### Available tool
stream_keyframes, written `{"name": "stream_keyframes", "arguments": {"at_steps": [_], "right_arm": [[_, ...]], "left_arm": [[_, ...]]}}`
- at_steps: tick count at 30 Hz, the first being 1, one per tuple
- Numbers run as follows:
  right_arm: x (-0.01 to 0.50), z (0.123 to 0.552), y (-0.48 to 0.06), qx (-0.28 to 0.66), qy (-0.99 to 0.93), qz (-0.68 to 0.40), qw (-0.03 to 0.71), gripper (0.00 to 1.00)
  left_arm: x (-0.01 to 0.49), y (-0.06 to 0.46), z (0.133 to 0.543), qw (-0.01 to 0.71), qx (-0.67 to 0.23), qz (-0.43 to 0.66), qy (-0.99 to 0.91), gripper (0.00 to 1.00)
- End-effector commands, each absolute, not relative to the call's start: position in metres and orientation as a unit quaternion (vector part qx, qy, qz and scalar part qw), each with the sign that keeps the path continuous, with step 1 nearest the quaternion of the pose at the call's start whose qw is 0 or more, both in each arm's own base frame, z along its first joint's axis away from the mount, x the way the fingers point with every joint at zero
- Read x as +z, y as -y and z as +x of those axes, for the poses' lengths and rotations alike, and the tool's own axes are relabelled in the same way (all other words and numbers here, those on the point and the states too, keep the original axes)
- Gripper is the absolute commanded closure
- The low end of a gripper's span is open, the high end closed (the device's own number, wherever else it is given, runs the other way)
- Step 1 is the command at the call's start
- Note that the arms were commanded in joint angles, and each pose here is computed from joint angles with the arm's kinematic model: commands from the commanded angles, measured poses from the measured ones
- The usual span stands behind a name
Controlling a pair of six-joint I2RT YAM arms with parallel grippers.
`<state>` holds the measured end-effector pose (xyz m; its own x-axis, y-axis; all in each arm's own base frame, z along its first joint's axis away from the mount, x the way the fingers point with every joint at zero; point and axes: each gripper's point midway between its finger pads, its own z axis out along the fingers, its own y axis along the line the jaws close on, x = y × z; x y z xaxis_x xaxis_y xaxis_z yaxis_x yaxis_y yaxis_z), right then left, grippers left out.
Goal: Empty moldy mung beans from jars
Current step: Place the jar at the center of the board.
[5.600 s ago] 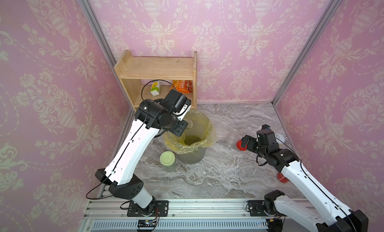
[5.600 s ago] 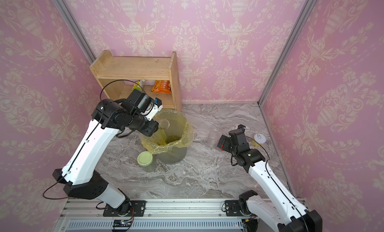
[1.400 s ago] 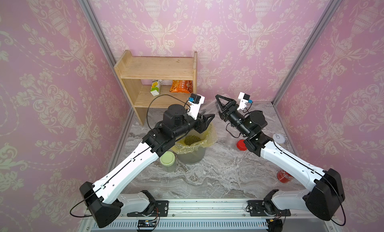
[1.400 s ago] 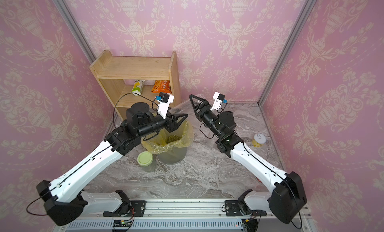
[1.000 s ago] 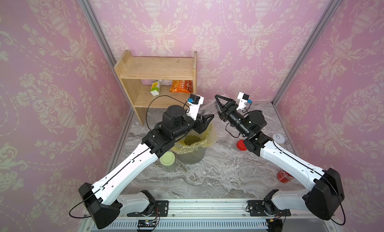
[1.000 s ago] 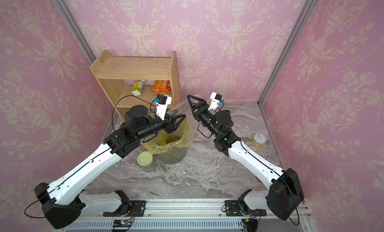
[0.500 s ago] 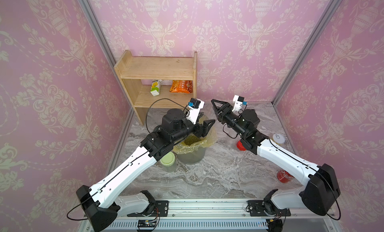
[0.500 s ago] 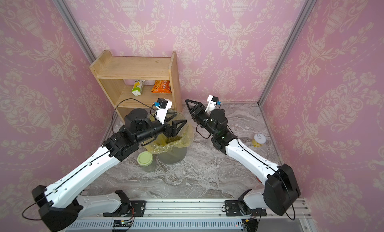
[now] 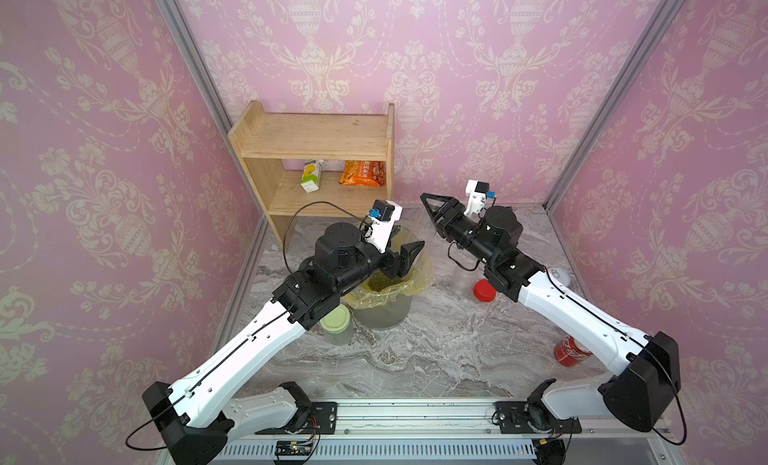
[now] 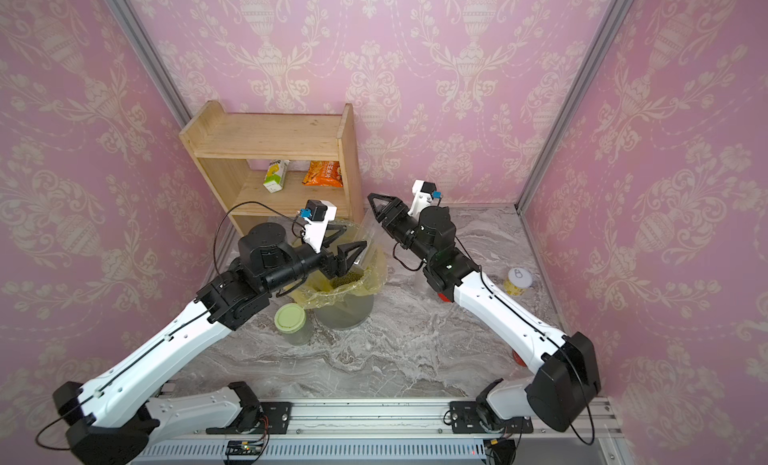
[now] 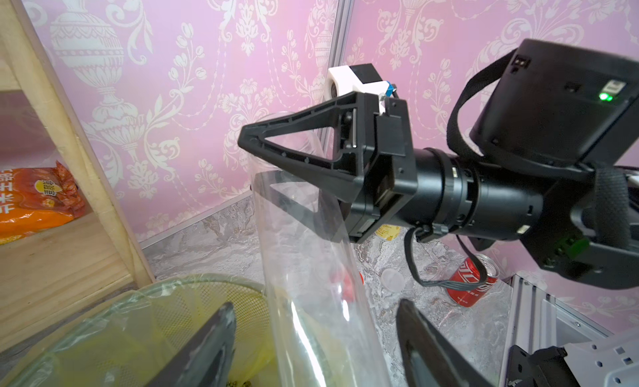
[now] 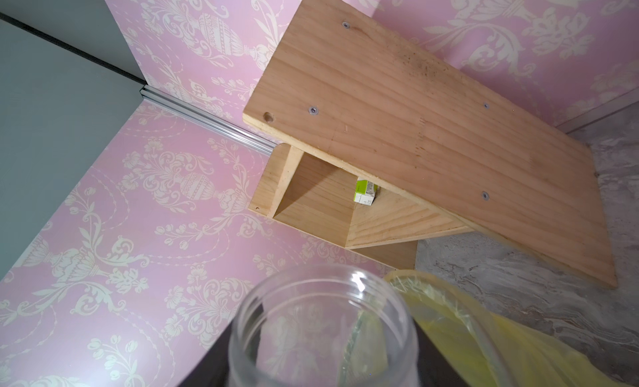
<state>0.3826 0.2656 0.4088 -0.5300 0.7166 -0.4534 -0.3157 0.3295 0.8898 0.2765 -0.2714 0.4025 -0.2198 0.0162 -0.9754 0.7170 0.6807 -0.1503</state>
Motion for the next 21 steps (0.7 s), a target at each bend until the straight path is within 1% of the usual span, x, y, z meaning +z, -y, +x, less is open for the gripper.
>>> {"name": "stream_keyframes", "arguments": {"at_steps": [1, 3, 8, 10, 12, 14, 21], "right_arm": [[0.411, 0.372, -0.257, 0.498, -0.707, 0.094, 0.494, 0.47], [0.410, 0.365, -0.255, 0.480, -0.714, 0.067, 0.505, 0.48], [0.422, 0.347, -0.251, 0.470, -0.704, 0.013, 0.532, 0.48], [0.427, 0.341, -0.246, 0.465, -0.698, 0.006, 0.544, 0.48], [0.433, 0.336, -0.240, 0.460, -0.692, 0.002, 0.557, 0.48], [0.442, 0.329, -0.239, 0.462, -0.682, -0.014, 0.566, 0.48], [0.460, 0.317, -0.226, 0.462, -0.657, -0.013, 0.595, 0.47]], "left_arm": [[0.403, 0.264, 0.272, 0.579, -0.292, 0.268, -0.712, 0.25], [0.400, 0.267, 0.270, 0.571, -0.296, 0.280, -0.713, 0.25], [0.394, 0.283, 0.265, 0.538, -0.323, 0.307, -0.715, 0.25], [0.390, 0.292, 0.264, 0.517, -0.339, 0.314, -0.720, 0.24], [0.386, 0.301, 0.265, 0.498, -0.355, 0.316, -0.725, 0.20], [0.382, 0.309, 0.265, 0.485, -0.374, 0.315, -0.725, 0.20], [0.397, 0.337, 0.261, 0.460, -0.451, 0.326, -0.692, 0.17]]}}
